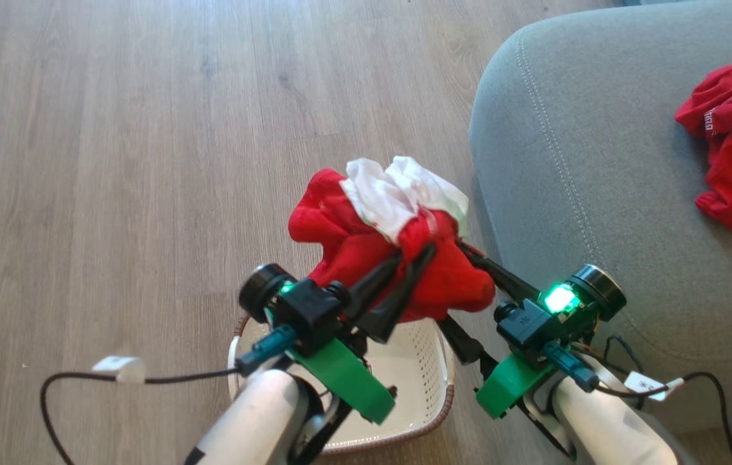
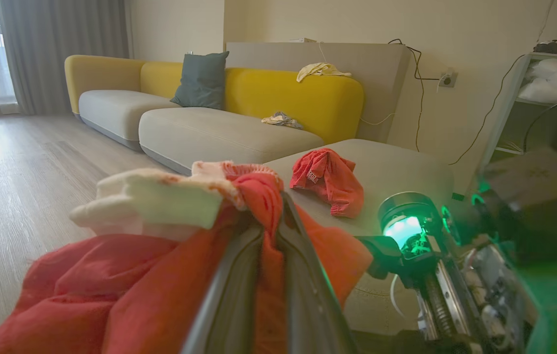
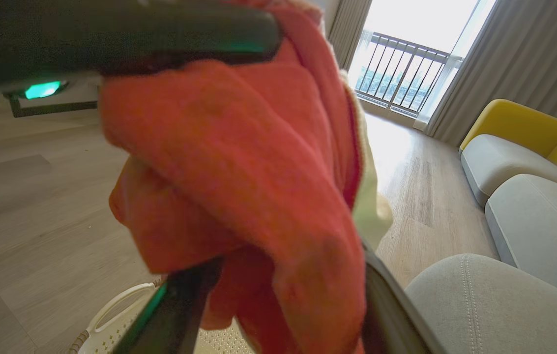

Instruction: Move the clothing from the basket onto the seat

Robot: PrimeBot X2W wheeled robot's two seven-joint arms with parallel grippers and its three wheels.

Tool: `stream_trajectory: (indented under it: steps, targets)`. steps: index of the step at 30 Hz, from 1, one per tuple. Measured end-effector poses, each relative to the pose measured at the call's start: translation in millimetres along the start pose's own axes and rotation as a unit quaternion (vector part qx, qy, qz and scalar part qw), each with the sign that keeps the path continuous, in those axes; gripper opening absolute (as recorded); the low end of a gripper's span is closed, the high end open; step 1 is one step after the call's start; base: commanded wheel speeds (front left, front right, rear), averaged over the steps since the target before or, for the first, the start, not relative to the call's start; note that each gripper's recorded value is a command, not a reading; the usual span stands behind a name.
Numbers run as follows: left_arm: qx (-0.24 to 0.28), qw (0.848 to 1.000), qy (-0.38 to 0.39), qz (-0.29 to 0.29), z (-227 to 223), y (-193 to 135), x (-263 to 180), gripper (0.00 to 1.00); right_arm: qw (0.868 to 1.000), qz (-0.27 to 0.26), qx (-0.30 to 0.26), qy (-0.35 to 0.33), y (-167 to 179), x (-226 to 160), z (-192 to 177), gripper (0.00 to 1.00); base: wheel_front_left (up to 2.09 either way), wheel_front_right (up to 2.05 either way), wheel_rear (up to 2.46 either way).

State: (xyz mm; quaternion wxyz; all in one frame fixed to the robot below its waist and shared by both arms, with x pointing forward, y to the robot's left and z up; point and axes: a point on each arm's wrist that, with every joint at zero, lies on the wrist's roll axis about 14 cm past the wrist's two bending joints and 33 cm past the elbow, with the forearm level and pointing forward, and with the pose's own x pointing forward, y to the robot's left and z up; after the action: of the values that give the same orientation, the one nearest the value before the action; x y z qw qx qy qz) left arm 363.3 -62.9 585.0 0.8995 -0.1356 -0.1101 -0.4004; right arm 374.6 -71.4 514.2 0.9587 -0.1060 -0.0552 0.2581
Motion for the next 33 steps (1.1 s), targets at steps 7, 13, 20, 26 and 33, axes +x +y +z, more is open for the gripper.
stream_trajectory:
  steps: [7,13,20,26,33]
  targets:
    - [0.002,0.999,0.023,-0.031,-13,-23,-4,0.00,1.000,0.012,-0.014,-0.003,4,5,4,1.00,0.00,0.00,0.00]
    - [-0.002,0.999,0.032,-0.034,-17,-26,-7,0.00,1.000,0.021,-0.009,-0.003,13,9,4,1.00,0.00,0.00,0.00]
    - [-0.002,0.999,0.033,-0.027,-17,-22,-9,0.00,1.000,0.010,0.001,-0.008,8,13,6,0.00,0.00,0.00,0.00]
    - [-0.004,0.999,0.035,-0.023,-18,-19,-10,0.00,1.000,0.004,0.009,-0.010,6,16,7,0.00,0.00,0.00,0.00]
    - [-0.005,0.999,0.033,-0.016,-18,-14,-8,1.00,1.000,-0.013,0.016,-0.012,-3,16,7,0.00,0.00,0.00,0.00]
